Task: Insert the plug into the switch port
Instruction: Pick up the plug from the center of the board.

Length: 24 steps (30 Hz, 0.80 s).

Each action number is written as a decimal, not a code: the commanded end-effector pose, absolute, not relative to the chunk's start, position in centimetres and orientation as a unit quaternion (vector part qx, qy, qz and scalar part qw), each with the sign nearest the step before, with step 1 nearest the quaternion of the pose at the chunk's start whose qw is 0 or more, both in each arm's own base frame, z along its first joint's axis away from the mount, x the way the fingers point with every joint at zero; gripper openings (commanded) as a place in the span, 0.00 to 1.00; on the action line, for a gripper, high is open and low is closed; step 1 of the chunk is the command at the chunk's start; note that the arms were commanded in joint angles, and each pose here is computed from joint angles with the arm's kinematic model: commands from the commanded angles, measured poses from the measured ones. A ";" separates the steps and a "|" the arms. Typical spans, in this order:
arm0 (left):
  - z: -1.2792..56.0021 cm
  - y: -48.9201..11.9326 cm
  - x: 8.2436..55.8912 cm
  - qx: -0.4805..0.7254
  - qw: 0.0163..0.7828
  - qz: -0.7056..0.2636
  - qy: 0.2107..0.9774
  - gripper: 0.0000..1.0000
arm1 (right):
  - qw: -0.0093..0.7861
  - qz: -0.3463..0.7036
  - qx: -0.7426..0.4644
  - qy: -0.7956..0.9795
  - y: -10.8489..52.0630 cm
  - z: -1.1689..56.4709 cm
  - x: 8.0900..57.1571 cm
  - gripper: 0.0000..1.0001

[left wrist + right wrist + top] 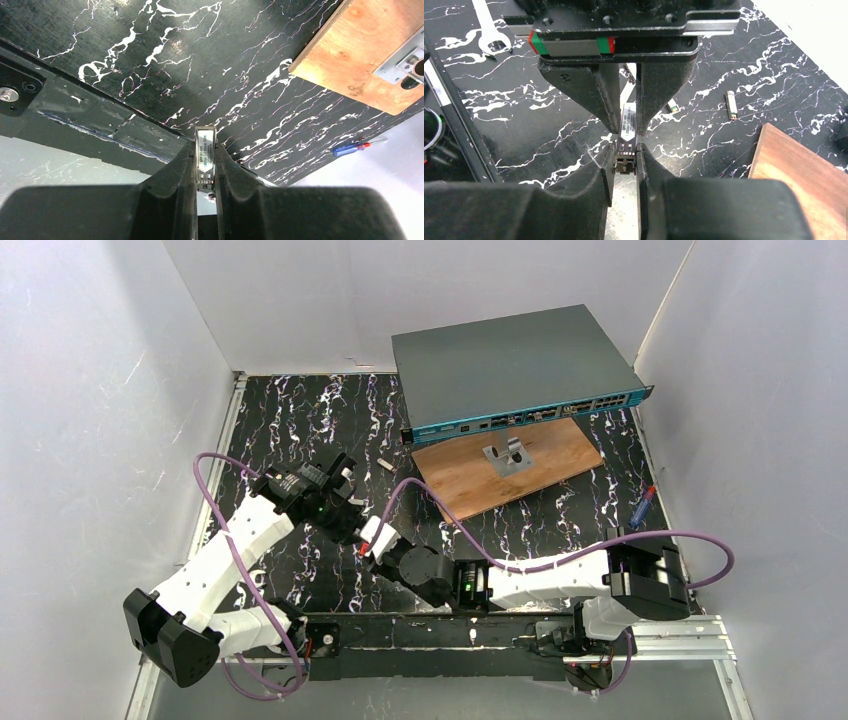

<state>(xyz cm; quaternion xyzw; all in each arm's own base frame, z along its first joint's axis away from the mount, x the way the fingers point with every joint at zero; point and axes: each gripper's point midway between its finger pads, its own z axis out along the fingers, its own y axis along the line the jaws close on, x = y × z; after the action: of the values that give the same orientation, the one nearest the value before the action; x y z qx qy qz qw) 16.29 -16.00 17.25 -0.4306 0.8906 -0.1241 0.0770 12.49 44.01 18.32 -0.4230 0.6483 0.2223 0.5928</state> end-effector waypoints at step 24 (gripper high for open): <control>25.2 -11.5 19.4 -0.260 0.309 -0.134 0.905 0.86 | 0.589 0.246 -0.304 0.707 38.1 22.5 13.1 0.01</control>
<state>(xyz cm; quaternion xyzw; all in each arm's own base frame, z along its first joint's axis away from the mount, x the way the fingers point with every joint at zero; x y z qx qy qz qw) 18.46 -13.14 23.51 -0.3286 0.8987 -0.1598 0.2425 12.91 40.86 20.96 -0.3559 0.6818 0.2365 0.5937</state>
